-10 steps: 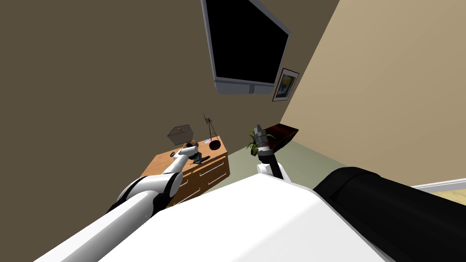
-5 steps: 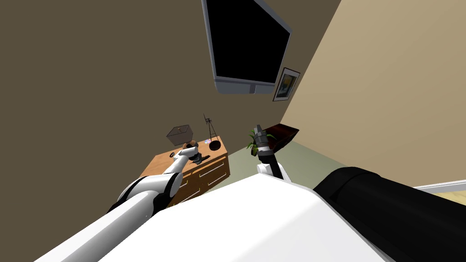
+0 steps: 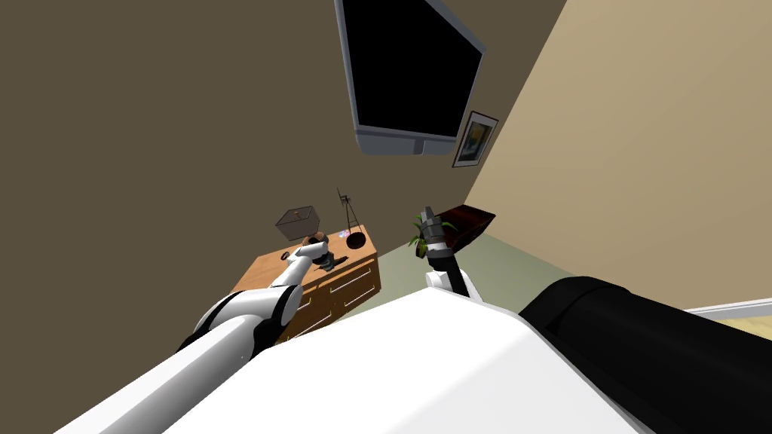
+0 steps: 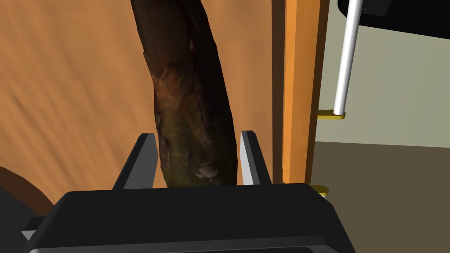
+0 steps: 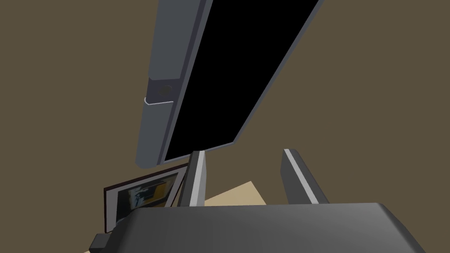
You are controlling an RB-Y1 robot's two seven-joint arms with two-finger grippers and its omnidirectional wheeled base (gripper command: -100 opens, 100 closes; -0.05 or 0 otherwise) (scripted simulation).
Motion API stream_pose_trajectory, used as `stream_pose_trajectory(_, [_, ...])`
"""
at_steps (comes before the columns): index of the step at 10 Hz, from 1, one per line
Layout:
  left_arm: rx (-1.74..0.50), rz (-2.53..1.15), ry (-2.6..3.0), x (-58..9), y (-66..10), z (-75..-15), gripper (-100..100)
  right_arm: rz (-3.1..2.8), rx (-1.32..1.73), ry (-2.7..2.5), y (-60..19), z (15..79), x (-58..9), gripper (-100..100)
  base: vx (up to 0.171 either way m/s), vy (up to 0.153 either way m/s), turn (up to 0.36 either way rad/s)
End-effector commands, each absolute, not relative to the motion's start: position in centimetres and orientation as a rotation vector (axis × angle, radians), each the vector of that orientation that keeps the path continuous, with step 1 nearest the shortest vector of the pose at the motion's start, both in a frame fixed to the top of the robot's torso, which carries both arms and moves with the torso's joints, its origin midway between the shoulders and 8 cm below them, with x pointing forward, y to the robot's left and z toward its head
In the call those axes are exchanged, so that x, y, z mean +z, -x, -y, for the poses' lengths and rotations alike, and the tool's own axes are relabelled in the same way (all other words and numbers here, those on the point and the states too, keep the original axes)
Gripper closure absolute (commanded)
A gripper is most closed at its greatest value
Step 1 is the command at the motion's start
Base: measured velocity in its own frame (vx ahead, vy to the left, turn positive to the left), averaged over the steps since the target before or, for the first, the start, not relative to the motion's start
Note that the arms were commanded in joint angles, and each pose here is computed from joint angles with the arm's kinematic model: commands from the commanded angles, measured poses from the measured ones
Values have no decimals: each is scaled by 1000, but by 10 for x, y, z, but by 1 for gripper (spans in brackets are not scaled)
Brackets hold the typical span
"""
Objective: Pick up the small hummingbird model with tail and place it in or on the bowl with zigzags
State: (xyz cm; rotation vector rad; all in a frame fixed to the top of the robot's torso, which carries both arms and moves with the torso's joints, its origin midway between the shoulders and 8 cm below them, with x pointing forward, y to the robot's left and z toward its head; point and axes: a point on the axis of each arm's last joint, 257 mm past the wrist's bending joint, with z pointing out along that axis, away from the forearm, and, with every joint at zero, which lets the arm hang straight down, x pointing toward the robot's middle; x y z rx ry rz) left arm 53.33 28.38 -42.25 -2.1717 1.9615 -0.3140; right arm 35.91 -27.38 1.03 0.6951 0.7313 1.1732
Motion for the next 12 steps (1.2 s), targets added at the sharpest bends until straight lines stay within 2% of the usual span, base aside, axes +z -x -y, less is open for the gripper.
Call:
stream_pose_trajectory(1, [-311, -1965, 2173, -412, -539, -284, 100, -731, 1173, -695, -359, 274, 10, 0, -66, -6, 16])
stream_pose_trajectory(2, [-314, -1963, 2172, -415, -537, -284, 100, -731, 1173, -695, -359, 274, 10, 0, -29, 1, 1])
stream_pose_trajectory(3, [-312, -1964, 2173, -415, -537, -284, 0, -731, 1173, -695, -359, 274, 10, 0, -5, 0, 1])
stream_pose_trajectory(4, [-366, -1945, 2134, -391, -560, -281, 100, -731, 1173, -695, -359, 274, 10, 0, -56, -19, 53])
stream_pose_trajectory(10, [-423, -1935, 2084, -364, -583, -273, 100, -731, 1173, -695, -359, 274, 10, 0, -67, -27, 29])
stream_pose_trajectory(12, [-512, -1942, 1978, -320, -617, -247, 100, -731, 1173, -695, -359, 274, 10, 0, -136, -69, 159])
